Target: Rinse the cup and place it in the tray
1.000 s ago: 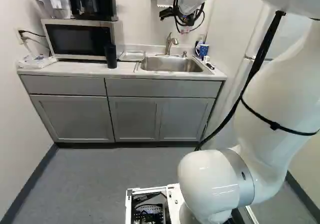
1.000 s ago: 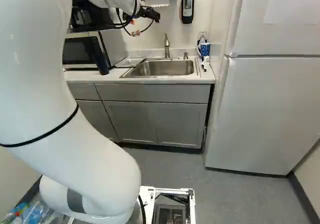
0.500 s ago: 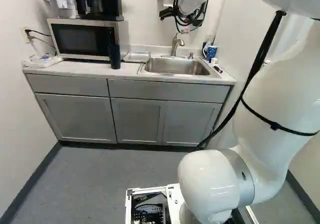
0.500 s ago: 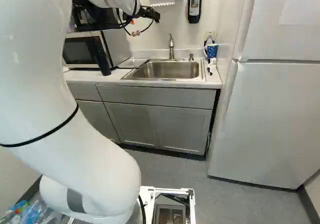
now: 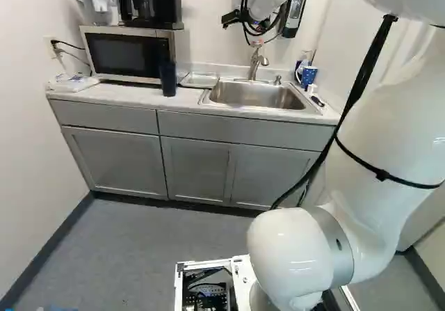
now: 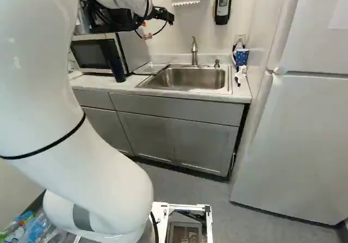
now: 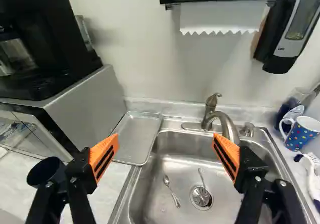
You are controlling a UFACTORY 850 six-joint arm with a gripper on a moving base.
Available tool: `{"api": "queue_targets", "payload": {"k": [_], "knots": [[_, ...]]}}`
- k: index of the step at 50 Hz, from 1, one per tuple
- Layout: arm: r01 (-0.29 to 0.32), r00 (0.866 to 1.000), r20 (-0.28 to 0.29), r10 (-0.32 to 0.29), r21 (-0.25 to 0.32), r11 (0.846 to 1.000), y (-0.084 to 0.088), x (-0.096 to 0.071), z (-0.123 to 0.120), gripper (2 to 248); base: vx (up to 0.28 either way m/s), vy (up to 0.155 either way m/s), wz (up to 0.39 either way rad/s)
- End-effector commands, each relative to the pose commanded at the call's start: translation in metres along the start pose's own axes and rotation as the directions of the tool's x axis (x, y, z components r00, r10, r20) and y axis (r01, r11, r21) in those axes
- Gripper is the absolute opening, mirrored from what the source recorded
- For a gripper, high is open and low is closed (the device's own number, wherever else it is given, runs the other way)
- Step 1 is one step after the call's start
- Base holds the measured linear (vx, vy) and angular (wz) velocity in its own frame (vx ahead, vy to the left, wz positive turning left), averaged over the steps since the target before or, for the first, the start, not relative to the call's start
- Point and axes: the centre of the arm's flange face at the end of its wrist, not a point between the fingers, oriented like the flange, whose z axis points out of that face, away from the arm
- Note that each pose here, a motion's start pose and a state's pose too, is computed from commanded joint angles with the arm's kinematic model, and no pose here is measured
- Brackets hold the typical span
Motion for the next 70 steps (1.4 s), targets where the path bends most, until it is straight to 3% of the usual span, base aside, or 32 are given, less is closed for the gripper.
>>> {"api": "queue_targets", "payload": {"k": [54,70], "knots": [[0.0,1.0,0.0,0.0,0.0,1.0,0.0,0.0,0.0,247,0.064,-0.026,0.167],[0.0,1.0,0.0,0.0,0.0,1.0,0.0,0.0,0.0,247,0.026,-0.033,0.031]]}}
